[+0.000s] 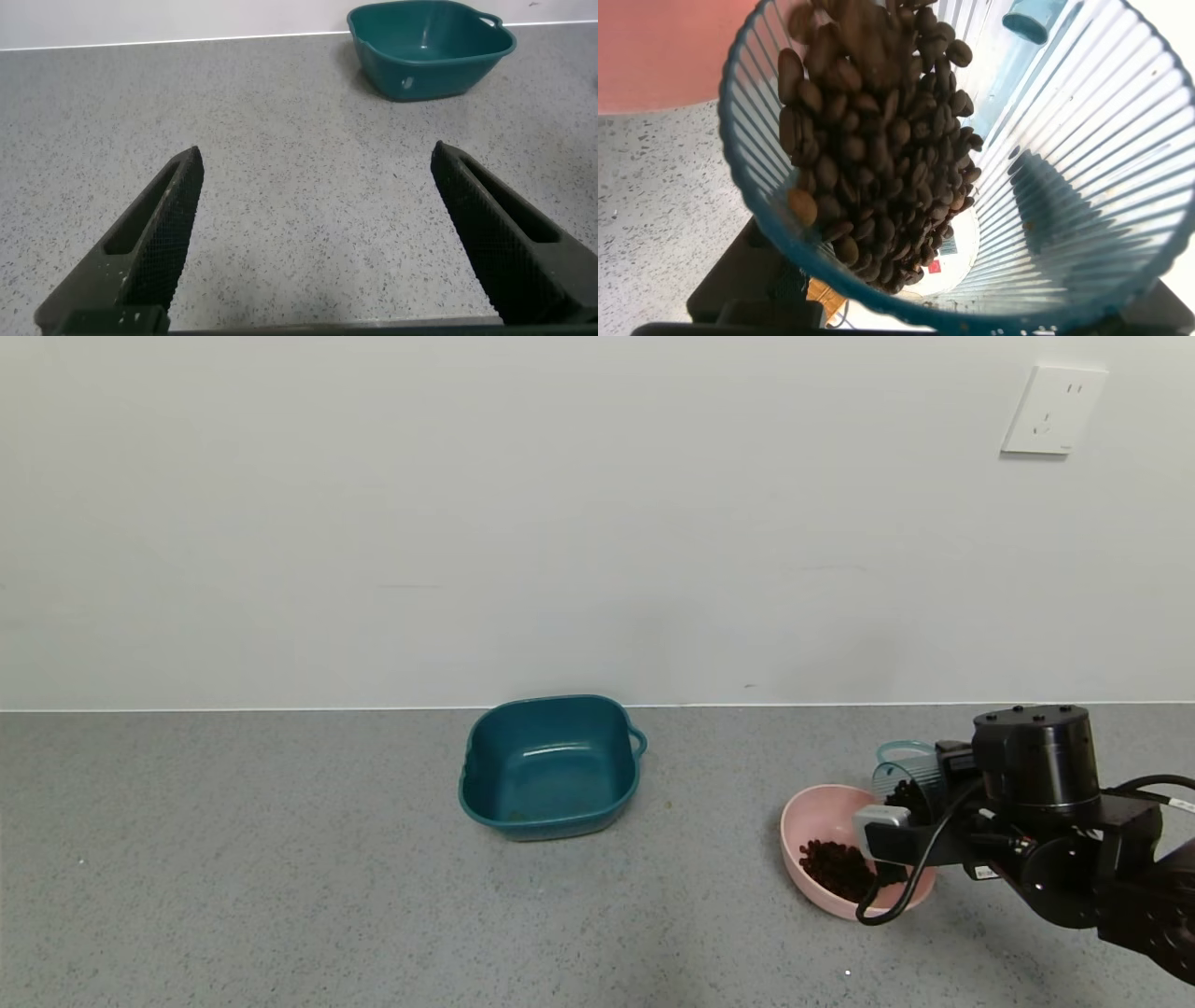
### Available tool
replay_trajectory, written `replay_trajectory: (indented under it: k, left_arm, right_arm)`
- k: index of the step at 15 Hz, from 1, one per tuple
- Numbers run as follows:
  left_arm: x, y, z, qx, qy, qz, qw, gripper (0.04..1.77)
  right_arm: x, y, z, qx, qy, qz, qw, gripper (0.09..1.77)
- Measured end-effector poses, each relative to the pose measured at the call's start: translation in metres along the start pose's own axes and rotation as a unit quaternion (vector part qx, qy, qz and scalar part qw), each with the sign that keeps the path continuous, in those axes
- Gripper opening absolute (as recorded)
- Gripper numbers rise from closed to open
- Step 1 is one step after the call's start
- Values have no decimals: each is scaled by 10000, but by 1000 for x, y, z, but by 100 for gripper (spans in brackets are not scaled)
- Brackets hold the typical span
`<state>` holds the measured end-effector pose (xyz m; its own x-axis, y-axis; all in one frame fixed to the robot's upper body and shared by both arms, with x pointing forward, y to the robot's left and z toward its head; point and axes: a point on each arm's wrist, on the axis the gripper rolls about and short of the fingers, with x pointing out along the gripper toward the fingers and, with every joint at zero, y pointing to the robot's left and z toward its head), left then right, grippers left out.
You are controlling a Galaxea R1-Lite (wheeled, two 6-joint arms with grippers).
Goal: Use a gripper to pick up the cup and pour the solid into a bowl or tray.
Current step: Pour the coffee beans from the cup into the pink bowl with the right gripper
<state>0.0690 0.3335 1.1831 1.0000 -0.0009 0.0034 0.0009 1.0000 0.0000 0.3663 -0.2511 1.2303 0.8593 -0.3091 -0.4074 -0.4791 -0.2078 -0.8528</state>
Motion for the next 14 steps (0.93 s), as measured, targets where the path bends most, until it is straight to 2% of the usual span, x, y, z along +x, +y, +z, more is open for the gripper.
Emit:
replay_trajectory:
  k: [14]
  left_arm:
    - [0, 0, 0, 0, 0, 0, 10000, 175]
  right_arm:
    - [0, 4, -1, 10, 9, 41, 10000, 135]
